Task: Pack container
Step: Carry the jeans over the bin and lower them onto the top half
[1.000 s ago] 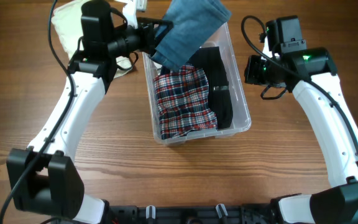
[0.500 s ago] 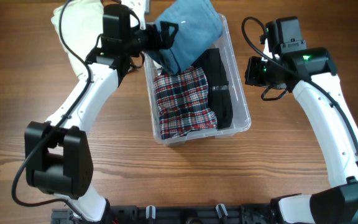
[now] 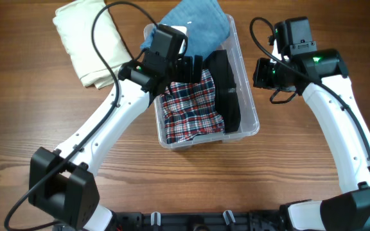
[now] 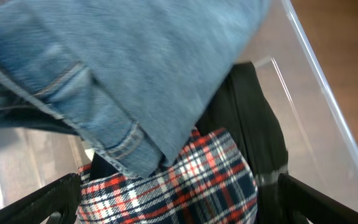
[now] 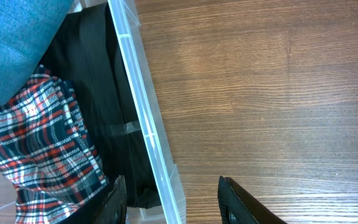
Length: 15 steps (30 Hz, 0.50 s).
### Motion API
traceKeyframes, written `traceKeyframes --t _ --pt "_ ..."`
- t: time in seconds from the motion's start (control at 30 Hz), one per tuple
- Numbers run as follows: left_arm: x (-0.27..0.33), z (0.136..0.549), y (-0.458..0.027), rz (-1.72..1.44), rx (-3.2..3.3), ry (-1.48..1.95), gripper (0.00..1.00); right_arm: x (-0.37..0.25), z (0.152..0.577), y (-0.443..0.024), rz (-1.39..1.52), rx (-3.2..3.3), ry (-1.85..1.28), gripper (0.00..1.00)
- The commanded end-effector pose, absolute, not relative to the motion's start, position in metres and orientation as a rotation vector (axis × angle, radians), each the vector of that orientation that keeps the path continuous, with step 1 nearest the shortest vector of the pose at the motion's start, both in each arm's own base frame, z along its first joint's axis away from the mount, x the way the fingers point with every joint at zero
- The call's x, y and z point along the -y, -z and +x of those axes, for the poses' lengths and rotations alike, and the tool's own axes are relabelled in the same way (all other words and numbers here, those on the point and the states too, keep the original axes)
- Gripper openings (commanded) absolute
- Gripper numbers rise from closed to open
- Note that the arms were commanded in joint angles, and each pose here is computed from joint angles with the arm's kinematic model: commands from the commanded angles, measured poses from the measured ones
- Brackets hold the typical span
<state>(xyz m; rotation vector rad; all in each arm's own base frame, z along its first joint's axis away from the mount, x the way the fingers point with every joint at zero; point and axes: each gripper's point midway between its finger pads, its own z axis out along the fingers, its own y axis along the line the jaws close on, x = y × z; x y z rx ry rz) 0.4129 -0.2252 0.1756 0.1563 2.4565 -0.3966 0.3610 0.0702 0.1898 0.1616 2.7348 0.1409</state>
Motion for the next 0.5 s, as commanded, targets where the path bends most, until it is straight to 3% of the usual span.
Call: traceKeyframes --t 0.0,0.4,0.43,0.47 --pt "0.203 0.427 -0.176 -0.111 -2.426 0.310 1.00 -0.068 0.362 -0.186 0.185 -2.742 -0.133 0.48" --pt "0.237 0.470 -0.120 -0.138 -2.393 0.417 1.00 -0.069 0.362 -0.186 0.184 -2.743 -0.142 0.48" --pt "0.238 0.471 -0.119 -0.135 -2.394 0.424 0.92 -0.069 0.362 -0.186 0.184 -2.743 -0.143 0.48" --pt "0.241 0.469 -0.119 -0.123 -2.402 0.450 0.52 -0.069 0.362 -0.186 0.183 -2.743 -0.143 0.48"
